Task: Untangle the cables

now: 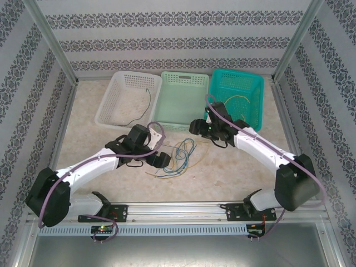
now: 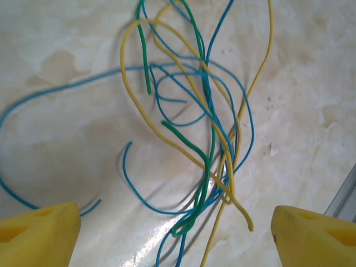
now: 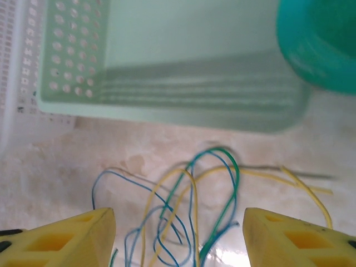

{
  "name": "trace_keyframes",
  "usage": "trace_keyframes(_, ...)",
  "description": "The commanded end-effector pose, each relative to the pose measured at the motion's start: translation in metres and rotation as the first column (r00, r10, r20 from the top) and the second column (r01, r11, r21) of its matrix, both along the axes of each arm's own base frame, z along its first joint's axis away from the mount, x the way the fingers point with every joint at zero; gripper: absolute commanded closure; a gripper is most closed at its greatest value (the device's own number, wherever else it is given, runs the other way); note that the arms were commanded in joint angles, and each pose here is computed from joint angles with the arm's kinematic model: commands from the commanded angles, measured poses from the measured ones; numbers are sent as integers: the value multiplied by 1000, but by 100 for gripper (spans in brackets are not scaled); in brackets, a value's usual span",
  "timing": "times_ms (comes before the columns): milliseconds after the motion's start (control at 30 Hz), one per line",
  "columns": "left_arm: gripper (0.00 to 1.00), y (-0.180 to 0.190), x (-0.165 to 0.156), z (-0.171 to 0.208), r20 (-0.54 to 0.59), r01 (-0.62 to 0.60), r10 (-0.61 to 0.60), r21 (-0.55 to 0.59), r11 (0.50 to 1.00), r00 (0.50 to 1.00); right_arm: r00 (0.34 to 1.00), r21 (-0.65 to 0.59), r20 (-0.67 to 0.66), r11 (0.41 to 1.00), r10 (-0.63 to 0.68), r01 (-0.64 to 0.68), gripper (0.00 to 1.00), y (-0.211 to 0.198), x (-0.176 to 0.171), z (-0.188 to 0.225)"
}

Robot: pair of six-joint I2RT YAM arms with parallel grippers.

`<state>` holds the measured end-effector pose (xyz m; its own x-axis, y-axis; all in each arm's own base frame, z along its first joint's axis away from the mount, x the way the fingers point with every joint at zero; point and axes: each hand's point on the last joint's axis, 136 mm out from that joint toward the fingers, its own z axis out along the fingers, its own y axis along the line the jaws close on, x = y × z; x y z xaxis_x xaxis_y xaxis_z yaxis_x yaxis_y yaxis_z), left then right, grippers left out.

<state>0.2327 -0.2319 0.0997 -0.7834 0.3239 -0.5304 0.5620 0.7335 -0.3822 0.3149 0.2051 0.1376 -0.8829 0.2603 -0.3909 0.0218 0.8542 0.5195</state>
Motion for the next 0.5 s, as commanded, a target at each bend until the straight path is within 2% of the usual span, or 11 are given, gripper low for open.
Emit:
trace_keyframes(0, 12, -6, 1, -13, -1, 30, -30, 16, 999, 1000, 998, 5, -34, 998, -60, 61, 38, -5, -16, -13)
trace_keyframes(200, 24, -28, 0, -14, -41, 101, -103, -35, 994, 994, 994, -55, -112, 998, -13, 7, 37, 11, -42, -40)
trace_keyframes(333, 29, -36, -2, -18, -51, 126, -127, -27, 992, 991, 986, -71, -165, 997, -24, 13, 37, 14, -53, -60)
trace_keyframes(467, 40, -33, 0, -31, -72, 104, -103, 19, 994, 992, 982, -79, -183, 996, -52, 38, 37, 11, -55, -71)
